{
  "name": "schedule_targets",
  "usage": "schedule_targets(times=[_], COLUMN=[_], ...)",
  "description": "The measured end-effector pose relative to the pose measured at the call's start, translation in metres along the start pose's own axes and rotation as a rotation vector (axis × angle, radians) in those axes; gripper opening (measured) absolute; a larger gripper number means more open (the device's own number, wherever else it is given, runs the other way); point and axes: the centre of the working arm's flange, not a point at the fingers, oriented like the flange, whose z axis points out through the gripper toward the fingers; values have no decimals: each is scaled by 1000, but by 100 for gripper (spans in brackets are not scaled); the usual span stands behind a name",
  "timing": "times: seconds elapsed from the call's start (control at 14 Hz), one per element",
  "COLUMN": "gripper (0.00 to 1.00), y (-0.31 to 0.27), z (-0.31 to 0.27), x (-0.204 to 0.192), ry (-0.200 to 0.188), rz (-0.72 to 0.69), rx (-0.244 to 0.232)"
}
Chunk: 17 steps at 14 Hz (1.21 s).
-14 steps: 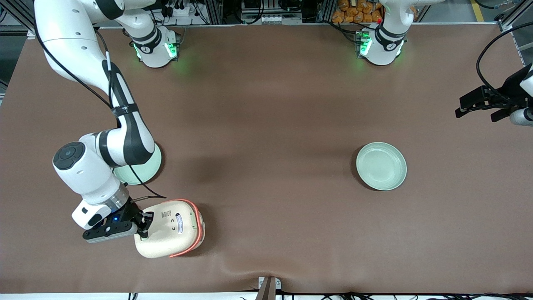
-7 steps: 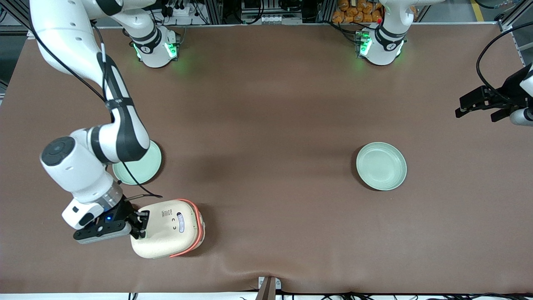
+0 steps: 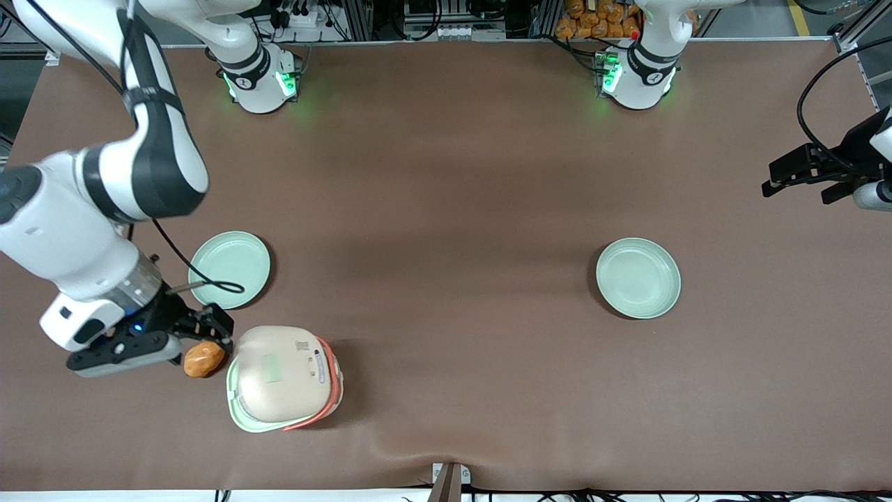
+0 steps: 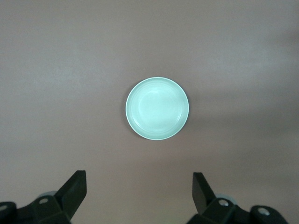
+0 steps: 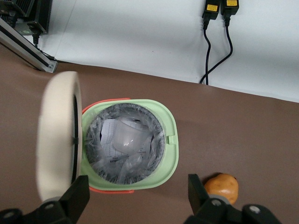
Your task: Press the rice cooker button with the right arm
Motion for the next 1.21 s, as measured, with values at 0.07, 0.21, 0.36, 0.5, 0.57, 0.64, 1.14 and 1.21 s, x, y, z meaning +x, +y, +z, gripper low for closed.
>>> schedule_targets(times=[0.07,0.21,0.36,0.5,0.57,0.64,1.14,1.21], gripper=[100,100,100,100,100,100,100,100], y=[0,3,9,11,10,11,69,77], z=[-10,-30,-63,-108,-132,-154,-210,-210], x=[-3,-13,-30,-51,-62,-75,-130,-132], ry=[-16,-75,-157,-233,-269,-304,-451,-453], rz=[4,11,23,27,28,32,151,167], rx=[1,3,6,16,22,25,18,16])
